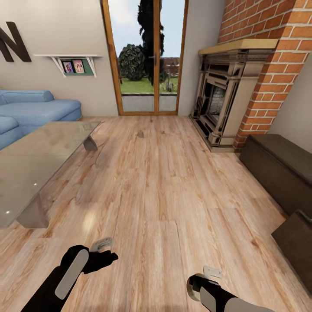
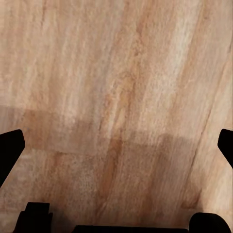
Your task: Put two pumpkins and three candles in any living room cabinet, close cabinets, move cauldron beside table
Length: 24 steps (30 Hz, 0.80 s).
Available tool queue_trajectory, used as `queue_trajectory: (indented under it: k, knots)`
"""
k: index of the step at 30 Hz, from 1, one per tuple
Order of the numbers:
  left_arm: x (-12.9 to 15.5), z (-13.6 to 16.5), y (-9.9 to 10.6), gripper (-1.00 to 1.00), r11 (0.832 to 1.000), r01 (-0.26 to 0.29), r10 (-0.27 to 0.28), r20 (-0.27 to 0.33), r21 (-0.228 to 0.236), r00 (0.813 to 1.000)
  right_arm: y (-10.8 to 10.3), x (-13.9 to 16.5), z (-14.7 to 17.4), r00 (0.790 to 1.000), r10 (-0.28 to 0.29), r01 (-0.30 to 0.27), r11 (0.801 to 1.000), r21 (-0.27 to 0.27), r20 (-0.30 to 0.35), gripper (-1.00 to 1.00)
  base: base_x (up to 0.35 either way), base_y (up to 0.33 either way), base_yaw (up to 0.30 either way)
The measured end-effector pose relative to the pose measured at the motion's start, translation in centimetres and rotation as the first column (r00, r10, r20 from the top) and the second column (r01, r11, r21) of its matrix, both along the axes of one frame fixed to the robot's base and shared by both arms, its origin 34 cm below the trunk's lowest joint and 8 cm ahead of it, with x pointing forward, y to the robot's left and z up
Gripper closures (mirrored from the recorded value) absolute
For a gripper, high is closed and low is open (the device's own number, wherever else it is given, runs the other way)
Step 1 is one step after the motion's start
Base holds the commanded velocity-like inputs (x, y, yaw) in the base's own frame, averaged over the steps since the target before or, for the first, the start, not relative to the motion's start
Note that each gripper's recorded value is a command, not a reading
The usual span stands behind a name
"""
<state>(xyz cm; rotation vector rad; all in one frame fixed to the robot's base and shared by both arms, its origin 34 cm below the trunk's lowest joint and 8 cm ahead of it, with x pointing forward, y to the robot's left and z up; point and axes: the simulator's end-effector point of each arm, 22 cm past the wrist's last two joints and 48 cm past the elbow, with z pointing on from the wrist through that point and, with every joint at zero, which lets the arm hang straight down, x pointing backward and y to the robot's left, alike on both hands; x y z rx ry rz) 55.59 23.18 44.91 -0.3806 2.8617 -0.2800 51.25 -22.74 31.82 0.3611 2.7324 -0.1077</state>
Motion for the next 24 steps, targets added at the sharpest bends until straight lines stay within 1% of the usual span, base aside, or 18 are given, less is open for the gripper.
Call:
queue_trajectory:
  k: [3, 5, 8, 10, 14, 16, 19, 20, 22, 24]
  knots:
    - [-0.9, -0.5, 0.5, -1.00, 1.000, -0.002, 0.002, -0.034, 0.021, 0.999, 0.3, -0.3, 0.5, 0.999, 0.007, -0.007, 1.000, 0.014, -0.042, 1.00, 0.000, 0.000, 0.095]
    - [-1.3, -0.7, 0.9, -1.00, 1.000, -0.005, 0.007, -0.050, 0.030, 0.999, 0.6, 0.4, 1.1, 0.999, 0.019, -0.018, 1.000, 0.026, -0.051, 1.00, 0.000, 0.000, 0.223]
    - [-1.8, -0.8, 1.4, -1.00, 0.999, -0.010, 0.013, -0.072, 0.042, 0.997, 1.0, 2.4, 2.6, 0.999, 0.026, -0.025, 0.999, 0.042, -0.021, 1.00, 0.000, 0.000, 0.265]
    - [-1.9, -0.8, 1.8, -1.00, 0.999, -0.018, 0.022, -0.078, 0.050, 0.997, 1.1, 3.0, 3.2, 1.000, 0.025, -0.025, 0.999, 0.047, -0.012, 1.00, 0.000, 0.000, 0.280]
    - [-2.9, -1.9, 3.1, -1.00, 0.995, -0.056, 0.065, -0.103, 0.085, 0.993, 1.1, 3.6, 4.3, 1.000, 0.024, -0.024, 0.999, 0.048, 0.001, 1.00, 0.000, 0.000, 0.285]
    - [-2.7, -2.2, 3.9, -1.00, 0.991, -0.073, 0.084, -0.103, 0.108, 0.991, 1.0, 4.2, 4.9, 0.999, 0.020, -0.021, 0.999, 0.043, 0.025, 1.00, 0.000, 0.000, 0.286]
    - [-2.9, -2.4, 4.5, -1.00, 0.988, -0.091, 0.105, -0.109, 0.128, 0.988, 0.8, 5.1, 5.9, 0.998, 0.014, -0.016, 0.999, 0.036, 0.063, 1.00, 0.000, 0.000, 0.286]
    - [-3.0, -2.7, 5.1, -1.00, 0.983, -0.111, 0.126, -0.100, 0.143, 0.987, 0.9, 5.4, 6.2, 0.997, 0.012, -0.015, 0.999, 0.034, 0.076, 1.00, 0.000, 0.000, 0.286]
    - [-3.6, -3.5, 6.8, -1.00, 0.971, -0.142, 0.160, -0.080, 0.194, 0.984, 1.2, 5.6, 6.7, 0.996, 0.010, -0.014, 0.999, 0.038, 0.086, 1.00, 0.000, 0.000, 0.286]
    - [-4.5, -4.2, 8.7, -1.00, 0.955, -0.140, 0.163, -0.068, 0.260, 0.984, 1.4, 5.7, 7.2, 0.996, 0.011, -0.015, 0.999, 0.040, 0.089, 1.00, 0.000, 0.000, 0.286]
